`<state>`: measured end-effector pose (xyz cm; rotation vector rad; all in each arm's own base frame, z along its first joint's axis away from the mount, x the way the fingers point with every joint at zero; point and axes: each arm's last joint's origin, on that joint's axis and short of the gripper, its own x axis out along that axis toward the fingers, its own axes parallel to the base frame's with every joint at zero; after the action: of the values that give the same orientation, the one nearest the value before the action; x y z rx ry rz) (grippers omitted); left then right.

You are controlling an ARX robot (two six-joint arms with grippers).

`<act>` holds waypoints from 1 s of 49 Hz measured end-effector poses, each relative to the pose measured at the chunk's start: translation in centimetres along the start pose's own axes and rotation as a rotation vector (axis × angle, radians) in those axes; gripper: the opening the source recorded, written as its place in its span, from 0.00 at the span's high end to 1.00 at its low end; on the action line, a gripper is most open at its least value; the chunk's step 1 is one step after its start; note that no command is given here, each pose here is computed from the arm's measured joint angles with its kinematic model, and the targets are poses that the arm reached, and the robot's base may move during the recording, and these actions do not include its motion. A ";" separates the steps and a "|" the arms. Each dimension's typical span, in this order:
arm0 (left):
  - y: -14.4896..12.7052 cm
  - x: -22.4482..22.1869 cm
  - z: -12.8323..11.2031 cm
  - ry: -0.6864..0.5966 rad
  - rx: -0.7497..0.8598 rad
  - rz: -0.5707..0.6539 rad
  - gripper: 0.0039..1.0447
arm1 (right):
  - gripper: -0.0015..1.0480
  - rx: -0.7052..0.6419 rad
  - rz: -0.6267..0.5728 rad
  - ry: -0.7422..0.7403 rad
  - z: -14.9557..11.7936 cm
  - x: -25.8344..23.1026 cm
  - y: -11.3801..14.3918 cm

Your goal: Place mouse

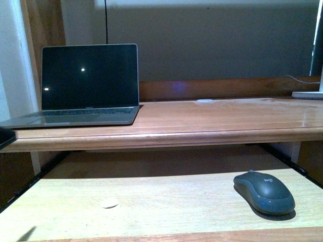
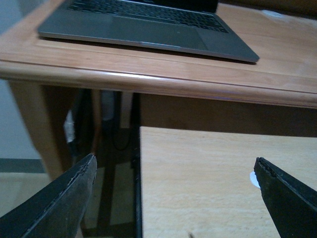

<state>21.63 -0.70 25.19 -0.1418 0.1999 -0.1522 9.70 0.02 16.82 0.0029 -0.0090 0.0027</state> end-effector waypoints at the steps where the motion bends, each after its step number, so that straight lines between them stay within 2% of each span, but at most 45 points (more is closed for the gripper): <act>1: -0.1 -1.0 -0.2 -0.004 0.000 0.016 0.07 | 0.07 0.000 0.000 0.000 0.0 0.0 0.0; 15: -1.4 -9.9 -2.1 -0.084 -0.016 0.131 0.07 | 0.07 0.000 0.000 0.000 0.0 0.0 0.0; 19: -1.4 -11.2 -2.4 -0.155 -0.030 0.149 0.08 | 0.07 0.000 0.000 0.000 0.0 0.0 0.0; 24: -0.9 -11.5 -3.7 -0.231 0.057 0.134 0.24 | 0.07 0.000 0.001 0.000 0.0 0.0 0.0; 28: -0.4 -11.0 -5.8 -0.207 0.098 0.145 0.38 | 0.07 0.000 0.000 0.000 0.0 0.0 0.0; 32: -0.2 -10.6 -7.1 -0.182 0.112 0.146 0.51 | 0.07 0.000 0.000 0.000 0.0 0.0 0.0; 45: 0.0 -10.5 -8.3 -0.197 0.127 0.146 0.97 | 0.07 0.000 0.000 0.000 0.0 0.0 0.0; 49: 0.0 -10.4 -8.6 -0.197 0.130 0.146 0.98 | 0.07 0.000 0.000 0.000 0.0 0.0 0.0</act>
<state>9.77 -0.05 18.77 -0.0120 0.0037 -0.0049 9.70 0.02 16.82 0.0025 -0.0090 0.0027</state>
